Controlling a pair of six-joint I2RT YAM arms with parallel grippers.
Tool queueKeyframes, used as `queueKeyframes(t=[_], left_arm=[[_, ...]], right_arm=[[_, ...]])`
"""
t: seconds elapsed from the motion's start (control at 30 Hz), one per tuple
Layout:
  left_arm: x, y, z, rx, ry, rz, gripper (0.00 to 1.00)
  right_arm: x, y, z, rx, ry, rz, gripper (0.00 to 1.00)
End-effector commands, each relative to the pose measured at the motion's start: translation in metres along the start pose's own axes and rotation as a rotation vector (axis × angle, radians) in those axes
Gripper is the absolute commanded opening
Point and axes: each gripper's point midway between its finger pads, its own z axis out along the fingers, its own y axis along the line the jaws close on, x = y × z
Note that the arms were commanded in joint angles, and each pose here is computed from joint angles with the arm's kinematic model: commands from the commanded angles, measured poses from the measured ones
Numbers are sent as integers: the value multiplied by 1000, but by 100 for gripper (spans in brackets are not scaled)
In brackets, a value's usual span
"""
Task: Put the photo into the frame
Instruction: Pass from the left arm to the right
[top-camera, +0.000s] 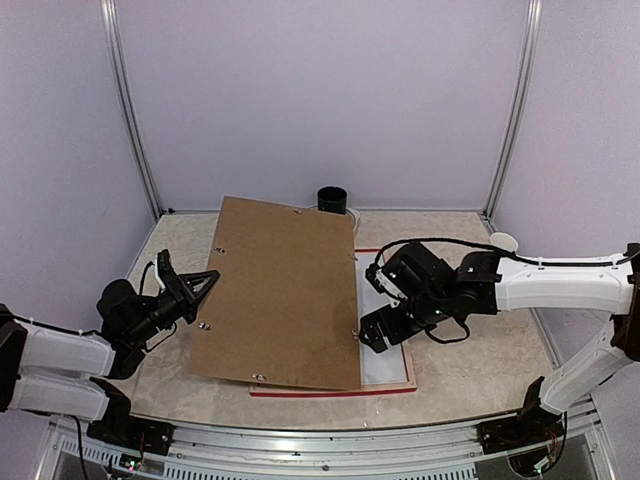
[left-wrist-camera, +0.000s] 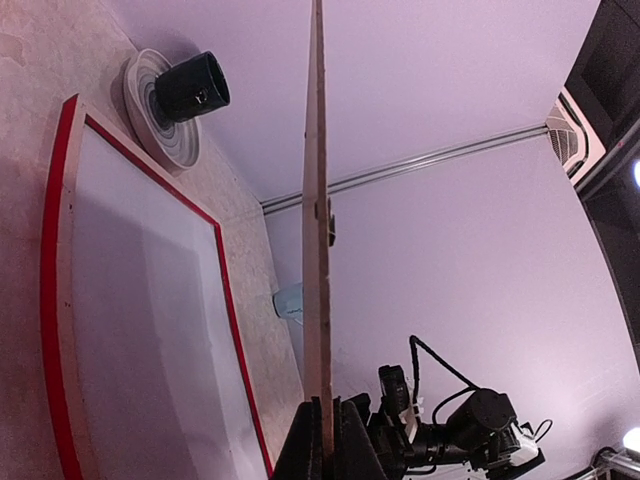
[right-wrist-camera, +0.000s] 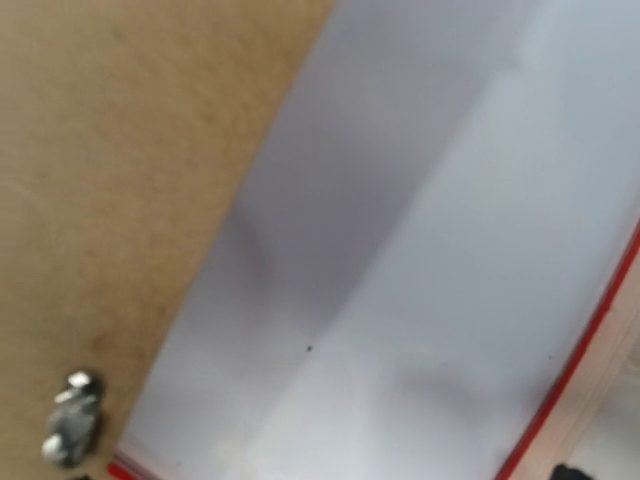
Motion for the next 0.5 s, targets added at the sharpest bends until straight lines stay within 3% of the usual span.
queueKeyframes(t=[0.0, 0.3, 0.47], left_arm=[[-9, -37, -2, 132, -25, 27, 0], [-9, -39, -3, 140, -24, 25, 0], [-8, -39, -4, 141, -23, 25, 0]], right_arm=[[-17, 8, -28, -50, -86, -4, 99], [-71, 7, -65, -311, -272, 105, 99], [-90, -1, -54, -415, -304, 164, 99]])
